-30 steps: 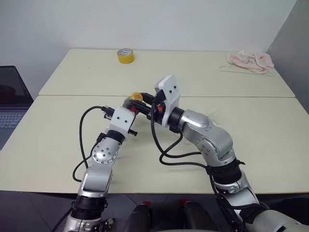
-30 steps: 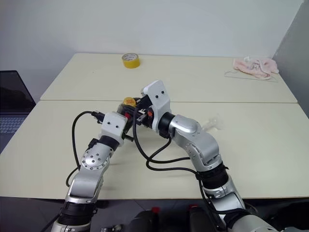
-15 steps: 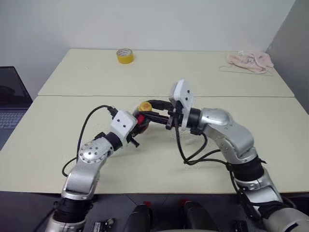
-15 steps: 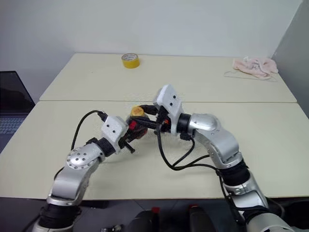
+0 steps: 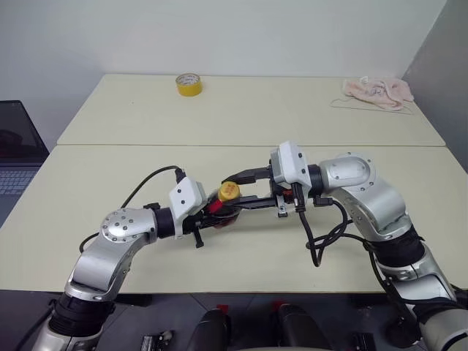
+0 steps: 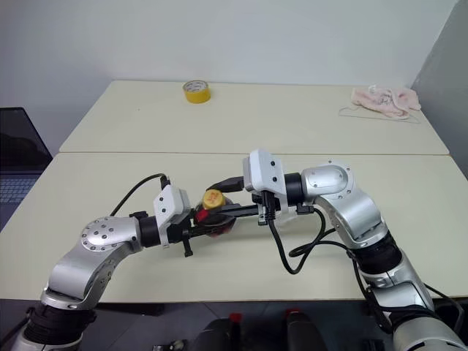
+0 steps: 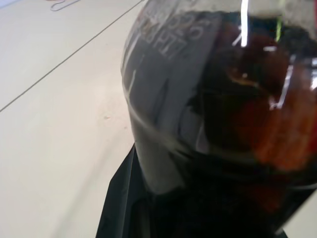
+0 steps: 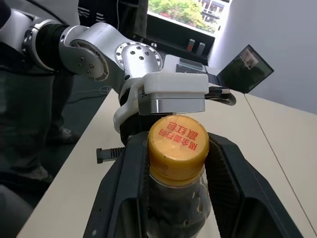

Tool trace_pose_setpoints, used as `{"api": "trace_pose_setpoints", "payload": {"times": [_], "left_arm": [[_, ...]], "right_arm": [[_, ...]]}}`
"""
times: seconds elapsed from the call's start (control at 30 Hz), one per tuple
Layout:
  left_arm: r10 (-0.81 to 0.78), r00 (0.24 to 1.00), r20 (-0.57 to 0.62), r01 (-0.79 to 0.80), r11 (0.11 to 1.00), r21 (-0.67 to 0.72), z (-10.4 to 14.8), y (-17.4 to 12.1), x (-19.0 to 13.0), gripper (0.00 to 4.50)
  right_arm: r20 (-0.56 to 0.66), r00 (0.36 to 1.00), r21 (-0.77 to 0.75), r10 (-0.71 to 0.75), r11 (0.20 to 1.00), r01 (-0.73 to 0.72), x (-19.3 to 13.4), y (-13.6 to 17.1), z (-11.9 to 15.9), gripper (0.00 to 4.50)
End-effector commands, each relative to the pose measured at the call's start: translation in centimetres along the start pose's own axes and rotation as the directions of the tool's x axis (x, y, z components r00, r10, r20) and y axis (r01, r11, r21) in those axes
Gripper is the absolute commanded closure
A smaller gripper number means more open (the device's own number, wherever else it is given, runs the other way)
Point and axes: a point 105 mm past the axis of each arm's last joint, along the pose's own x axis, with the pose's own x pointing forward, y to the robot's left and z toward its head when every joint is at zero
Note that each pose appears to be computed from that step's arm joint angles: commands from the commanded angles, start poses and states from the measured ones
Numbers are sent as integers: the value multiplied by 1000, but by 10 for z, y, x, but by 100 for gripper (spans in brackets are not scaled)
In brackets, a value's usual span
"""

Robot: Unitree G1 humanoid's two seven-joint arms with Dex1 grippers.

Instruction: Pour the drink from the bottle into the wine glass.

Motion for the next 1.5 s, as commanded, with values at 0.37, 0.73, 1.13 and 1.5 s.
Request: {"api": "trace_pose_setpoints", "payload": {"times": [0.37,0.73,1.13,1.5], "left_arm": [[373,924,80,-352,914,-202,-1,23,3,373],[747,661,66,-747,664,-38,-4,58,-6,373],[730,680,71,-732,682,0,-6,54,3,373],[733,675,82,-735,678,-14,-2,56,2,373]], "right_arm": [[170,961,90,-218,975,205,-2,-12,29,0],[58,809,268,-584,790,552,26,-36,-7,0],[43,769,219,-637,757,615,38,-60,-8,0],[-1,747,170,-665,736,655,29,-66,-18,0]]}}
